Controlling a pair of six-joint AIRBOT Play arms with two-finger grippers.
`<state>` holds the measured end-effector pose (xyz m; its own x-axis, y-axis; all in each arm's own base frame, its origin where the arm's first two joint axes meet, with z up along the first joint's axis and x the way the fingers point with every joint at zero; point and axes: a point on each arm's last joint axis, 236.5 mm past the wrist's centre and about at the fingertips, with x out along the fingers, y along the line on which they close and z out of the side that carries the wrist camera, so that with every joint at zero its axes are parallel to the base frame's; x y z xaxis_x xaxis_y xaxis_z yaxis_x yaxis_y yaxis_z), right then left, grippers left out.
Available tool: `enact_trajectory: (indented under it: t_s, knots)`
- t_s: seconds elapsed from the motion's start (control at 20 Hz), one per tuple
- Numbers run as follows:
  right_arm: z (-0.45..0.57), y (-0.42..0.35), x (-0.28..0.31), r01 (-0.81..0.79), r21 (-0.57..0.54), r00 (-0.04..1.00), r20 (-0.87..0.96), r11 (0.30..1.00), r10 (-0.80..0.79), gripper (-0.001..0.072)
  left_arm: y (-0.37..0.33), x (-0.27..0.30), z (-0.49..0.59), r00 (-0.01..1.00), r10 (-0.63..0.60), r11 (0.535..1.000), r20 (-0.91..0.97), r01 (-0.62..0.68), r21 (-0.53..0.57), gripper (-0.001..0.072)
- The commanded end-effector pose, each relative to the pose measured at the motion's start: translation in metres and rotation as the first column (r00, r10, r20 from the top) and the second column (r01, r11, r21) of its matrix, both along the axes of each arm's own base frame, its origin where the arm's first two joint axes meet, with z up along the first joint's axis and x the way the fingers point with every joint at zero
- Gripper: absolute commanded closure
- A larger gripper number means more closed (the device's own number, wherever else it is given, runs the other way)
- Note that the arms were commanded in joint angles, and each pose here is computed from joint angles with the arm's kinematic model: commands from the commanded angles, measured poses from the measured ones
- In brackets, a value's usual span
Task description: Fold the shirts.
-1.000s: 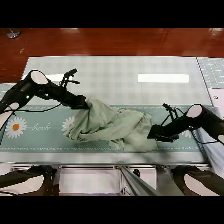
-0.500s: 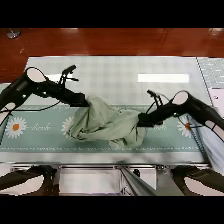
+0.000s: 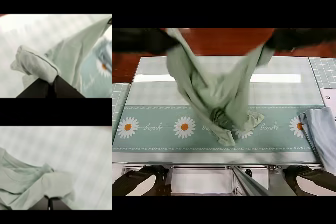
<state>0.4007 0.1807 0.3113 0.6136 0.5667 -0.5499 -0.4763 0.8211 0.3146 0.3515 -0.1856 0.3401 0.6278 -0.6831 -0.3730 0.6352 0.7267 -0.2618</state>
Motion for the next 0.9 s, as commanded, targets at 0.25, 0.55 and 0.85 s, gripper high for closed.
enact_trajectory:
  t_s: [0.25, 0.55, 0.85]
  knots:
    - [0.210, -0.070, -0.164, 0.138, 0.034, 0.787, 0.603, 0.990, -0.130, 0.0692, 0.031, -0.153, 0.187, 0.852, 0.080, 0.996, 0.518, -0.043, -0.082, 0.0680]
    - [0.220, -0.112, -0.244, 0.251, 0.026, 0.700, 0.686, 0.968, -0.200, 0.0692, 0.070, -0.213, 0.172, 0.845, 0.203, 0.977, 0.495, -0.209, -0.043, 0.0680]
    - [0.140, -0.128, -0.204, 0.349, -0.058, 0.846, 0.448, 0.935, -0.288, 0.0691, 0.076, -0.186, 0.098, 0.935, 0.213, 0.967, 0.284, -0.243, 0.072, 0.0680]
